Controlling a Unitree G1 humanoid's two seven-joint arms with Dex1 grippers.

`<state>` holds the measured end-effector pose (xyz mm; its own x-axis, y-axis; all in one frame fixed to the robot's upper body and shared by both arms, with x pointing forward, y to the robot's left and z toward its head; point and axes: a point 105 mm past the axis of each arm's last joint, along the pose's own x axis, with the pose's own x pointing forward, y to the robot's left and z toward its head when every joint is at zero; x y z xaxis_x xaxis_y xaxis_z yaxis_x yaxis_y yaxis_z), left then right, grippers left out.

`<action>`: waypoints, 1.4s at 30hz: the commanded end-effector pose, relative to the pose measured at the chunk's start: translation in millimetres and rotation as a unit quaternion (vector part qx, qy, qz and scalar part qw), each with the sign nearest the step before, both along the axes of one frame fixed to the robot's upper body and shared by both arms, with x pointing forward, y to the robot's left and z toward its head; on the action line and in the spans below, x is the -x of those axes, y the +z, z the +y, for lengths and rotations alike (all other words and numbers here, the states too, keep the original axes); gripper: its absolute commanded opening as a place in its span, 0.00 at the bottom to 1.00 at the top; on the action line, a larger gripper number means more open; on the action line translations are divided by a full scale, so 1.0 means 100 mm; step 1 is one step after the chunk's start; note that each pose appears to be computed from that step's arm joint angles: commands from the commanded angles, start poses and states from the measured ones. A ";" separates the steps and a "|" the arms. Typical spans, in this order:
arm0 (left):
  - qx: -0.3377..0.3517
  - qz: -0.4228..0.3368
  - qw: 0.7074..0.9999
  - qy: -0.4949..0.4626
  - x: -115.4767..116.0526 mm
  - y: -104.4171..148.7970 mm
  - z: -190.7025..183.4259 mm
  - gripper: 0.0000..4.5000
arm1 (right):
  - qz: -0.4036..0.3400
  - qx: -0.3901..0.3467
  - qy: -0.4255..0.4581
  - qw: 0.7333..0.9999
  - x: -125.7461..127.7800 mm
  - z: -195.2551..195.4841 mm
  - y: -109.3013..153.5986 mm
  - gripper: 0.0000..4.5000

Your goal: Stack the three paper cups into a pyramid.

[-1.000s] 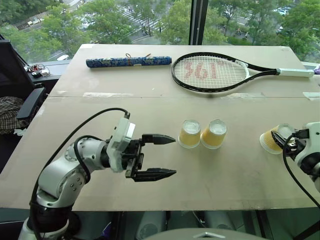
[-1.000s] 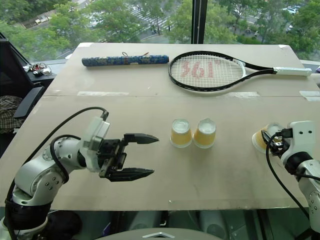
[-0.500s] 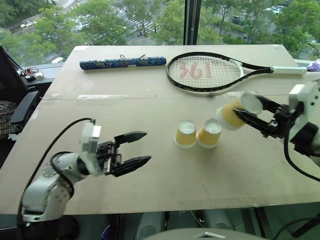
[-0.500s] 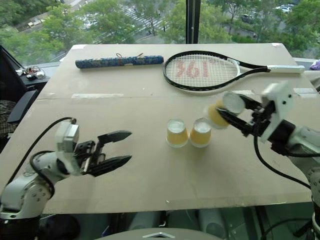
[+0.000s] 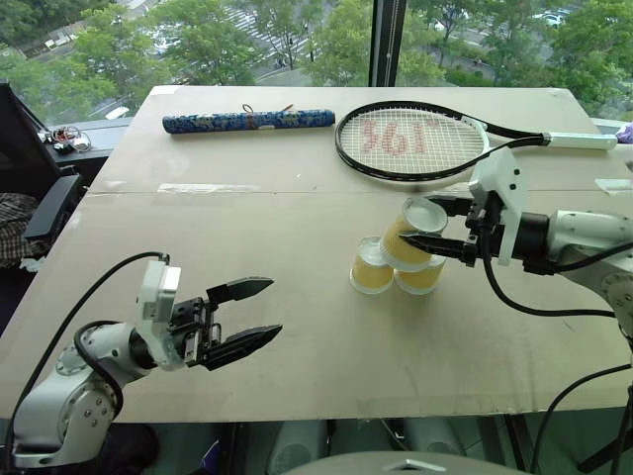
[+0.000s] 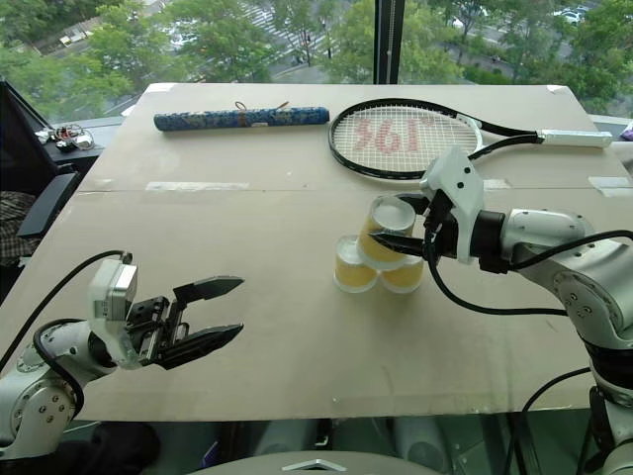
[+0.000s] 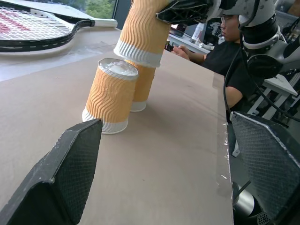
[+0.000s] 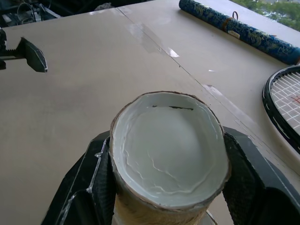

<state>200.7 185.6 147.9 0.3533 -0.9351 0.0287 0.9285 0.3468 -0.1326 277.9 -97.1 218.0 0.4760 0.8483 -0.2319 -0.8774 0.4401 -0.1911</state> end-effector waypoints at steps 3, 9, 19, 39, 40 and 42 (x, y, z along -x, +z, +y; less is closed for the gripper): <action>0.001 -0.025 1.000 0.000 0.01 0.11 -0.06 1.00 | -0.004 0.024 0.008 1.000 -0.05 -0.02 -0.02 0.49; 0.004 -0.031 0.999 0.008 0.00 0.13 -0.10 1.00 | -0.035 0.017 0.008 0.999 -0.07 -0.06 0.08 0.96; -0.015 0.000 0.998 0.068 -0.06 -0.06 -0.15 1.00 | -0.064 -0.043 0.014 0.997 0.47 -0.58 0.28 0.96; -0.080 0.033 0.985 0.147 0.08 -0.33 0.25 1.00 | 0.034 0.013 -0.130 0.991 0.95 -1.34 -0.73 0.96; -0.084 0.032 0.984 0.154 0.08 -0.34 0.27 1.00 | 0.037 0.023 -0.131 0.990 0.97 -1.37 -0.79 0.96; -0.096 0.038 0.982 0.158 0.07 -0.38 0.27 1.00 | 0.043 0.030 -0.139 0.989 0.98 -1.43 -0.88 0.96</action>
